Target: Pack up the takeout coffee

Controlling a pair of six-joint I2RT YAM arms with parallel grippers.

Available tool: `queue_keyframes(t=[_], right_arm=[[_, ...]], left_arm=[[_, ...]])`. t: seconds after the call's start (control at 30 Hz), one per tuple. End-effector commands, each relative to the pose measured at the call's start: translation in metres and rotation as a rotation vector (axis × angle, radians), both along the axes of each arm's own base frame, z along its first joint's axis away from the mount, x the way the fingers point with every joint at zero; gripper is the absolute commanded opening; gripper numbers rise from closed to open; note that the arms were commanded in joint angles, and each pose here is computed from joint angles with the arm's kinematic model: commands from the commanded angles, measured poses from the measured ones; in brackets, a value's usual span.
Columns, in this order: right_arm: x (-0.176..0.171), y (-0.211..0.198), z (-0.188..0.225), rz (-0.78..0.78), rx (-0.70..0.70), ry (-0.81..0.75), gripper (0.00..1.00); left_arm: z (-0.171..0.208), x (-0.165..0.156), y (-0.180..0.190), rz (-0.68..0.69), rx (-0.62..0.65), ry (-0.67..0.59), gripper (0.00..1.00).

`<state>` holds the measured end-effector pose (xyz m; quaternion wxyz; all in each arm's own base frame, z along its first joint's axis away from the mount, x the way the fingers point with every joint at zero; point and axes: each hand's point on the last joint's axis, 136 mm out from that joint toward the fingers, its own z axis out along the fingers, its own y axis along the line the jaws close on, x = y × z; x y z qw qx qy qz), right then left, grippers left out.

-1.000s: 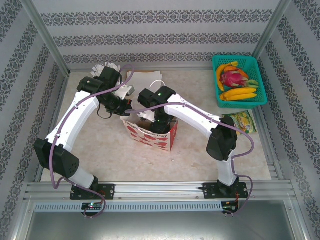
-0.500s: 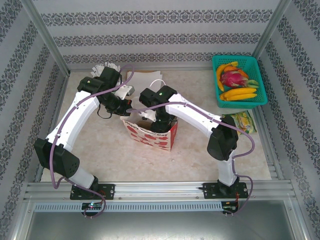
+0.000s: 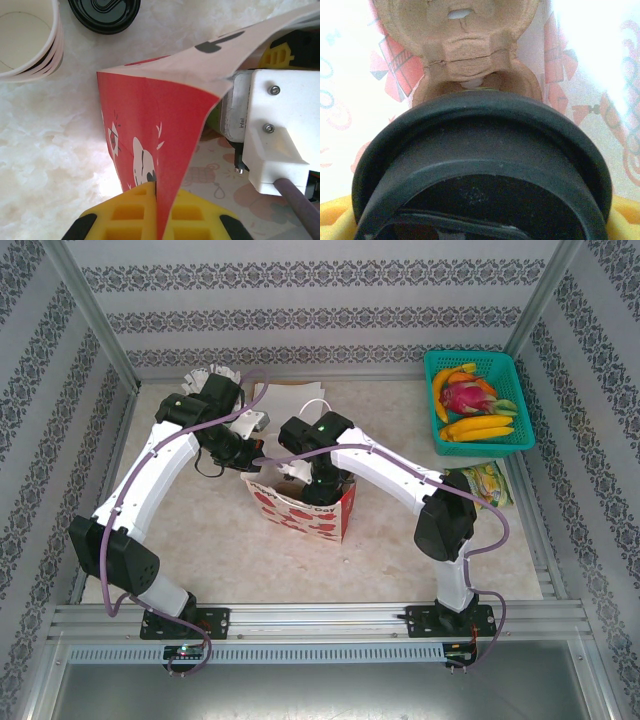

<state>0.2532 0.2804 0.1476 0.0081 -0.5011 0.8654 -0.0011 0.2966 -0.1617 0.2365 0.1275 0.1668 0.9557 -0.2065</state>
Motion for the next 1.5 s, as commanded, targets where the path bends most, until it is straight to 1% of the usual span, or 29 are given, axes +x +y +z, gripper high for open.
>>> queue_keyframes(t=[0.0,0.3,0.73,1.17,1.47], right_arm=[[0.001,-0.005,0.010,0.001,0.022,-0.020,0.69],[0.003,-0.001,0.007,0.002,0.069,-0.038,0.67],[0.003,-0.001,-0.008,0.005,0.093,-0.037,0.67],[0.003,-0.007,-0.011,0.001,0.090,-0.034,0.67],[0.002,-0.012,-0.019,0.004,0.044,-0.015,0.67]], left_arm=[[-0.004,0.003,0.002,0.013,0.004,0.013,0.00],[-0.005,0.003,0.002,0.013,0.004,0.014,0.00],[-0.006,0.002,0.003,0.017,0.005,0.019,0.00],[-0.005,0.003,0.003,0.021,0.003,0.018,0.00],[-0.005,0.003,0.003,0.024,0.005,0.016,0.00]])
